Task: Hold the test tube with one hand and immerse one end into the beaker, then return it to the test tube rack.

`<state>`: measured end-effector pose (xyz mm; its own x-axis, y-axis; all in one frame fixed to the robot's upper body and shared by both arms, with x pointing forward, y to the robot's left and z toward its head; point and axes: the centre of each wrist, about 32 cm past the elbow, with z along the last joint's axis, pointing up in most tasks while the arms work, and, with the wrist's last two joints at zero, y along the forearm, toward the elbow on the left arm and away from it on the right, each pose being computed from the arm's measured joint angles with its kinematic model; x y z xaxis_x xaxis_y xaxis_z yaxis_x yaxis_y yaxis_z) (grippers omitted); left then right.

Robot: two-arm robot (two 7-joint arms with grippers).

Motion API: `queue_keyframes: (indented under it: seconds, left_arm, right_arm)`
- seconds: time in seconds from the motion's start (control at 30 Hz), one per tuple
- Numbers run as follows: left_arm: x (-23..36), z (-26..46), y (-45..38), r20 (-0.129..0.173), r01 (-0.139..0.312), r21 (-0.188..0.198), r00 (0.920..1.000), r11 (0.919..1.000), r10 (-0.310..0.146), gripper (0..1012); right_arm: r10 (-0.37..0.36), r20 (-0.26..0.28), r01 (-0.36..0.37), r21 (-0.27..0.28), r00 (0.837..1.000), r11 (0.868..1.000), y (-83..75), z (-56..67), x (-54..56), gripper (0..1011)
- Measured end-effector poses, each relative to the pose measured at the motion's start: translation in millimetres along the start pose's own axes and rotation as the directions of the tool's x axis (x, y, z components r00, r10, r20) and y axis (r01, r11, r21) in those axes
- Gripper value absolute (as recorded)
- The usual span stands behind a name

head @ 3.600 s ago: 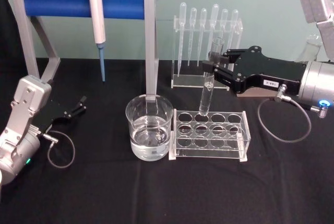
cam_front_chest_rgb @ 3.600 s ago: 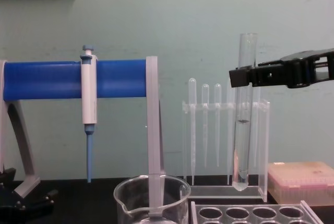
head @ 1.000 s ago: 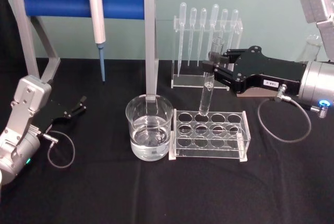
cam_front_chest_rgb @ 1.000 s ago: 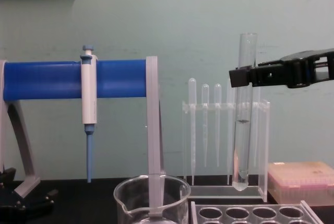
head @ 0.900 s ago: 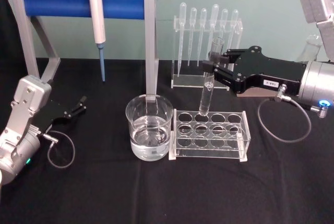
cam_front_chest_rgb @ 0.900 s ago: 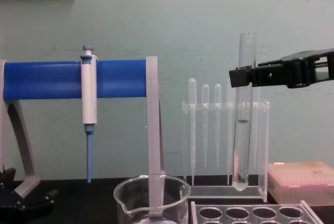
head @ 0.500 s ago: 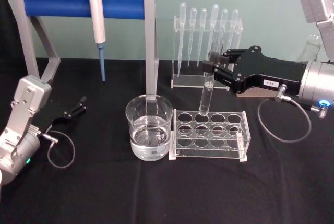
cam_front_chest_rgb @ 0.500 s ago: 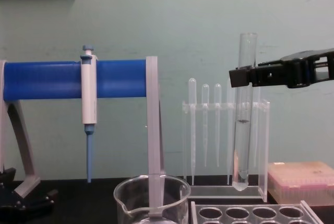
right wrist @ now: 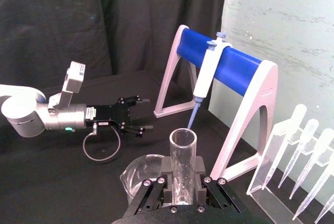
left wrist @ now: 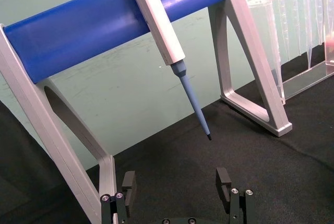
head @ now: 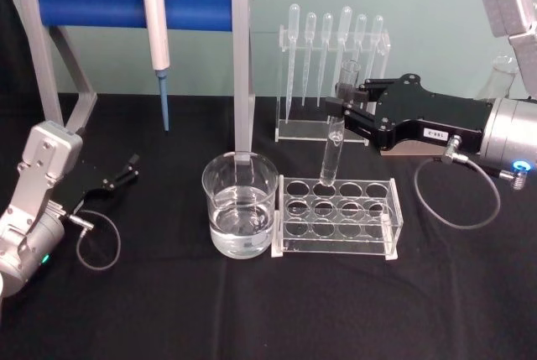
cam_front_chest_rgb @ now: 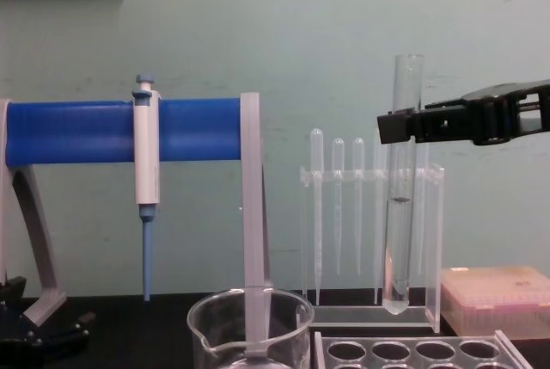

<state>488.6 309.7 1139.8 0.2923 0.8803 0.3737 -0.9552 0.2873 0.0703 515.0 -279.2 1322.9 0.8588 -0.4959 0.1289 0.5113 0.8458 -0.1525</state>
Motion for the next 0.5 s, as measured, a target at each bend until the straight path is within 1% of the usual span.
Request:
queue_keyframes:
  seconds: [0.5]
  left_arm:
    - [0.0, 0.0, 0.0, 0.0, 0.0, 0.0, 1.0, 1.0, 0.0, 1000]
  right_arm:
    - [0.0, 0.0, 0.0, 0.0, 1.0, 1.0, 0.0, 0.0, 0.0, 236]
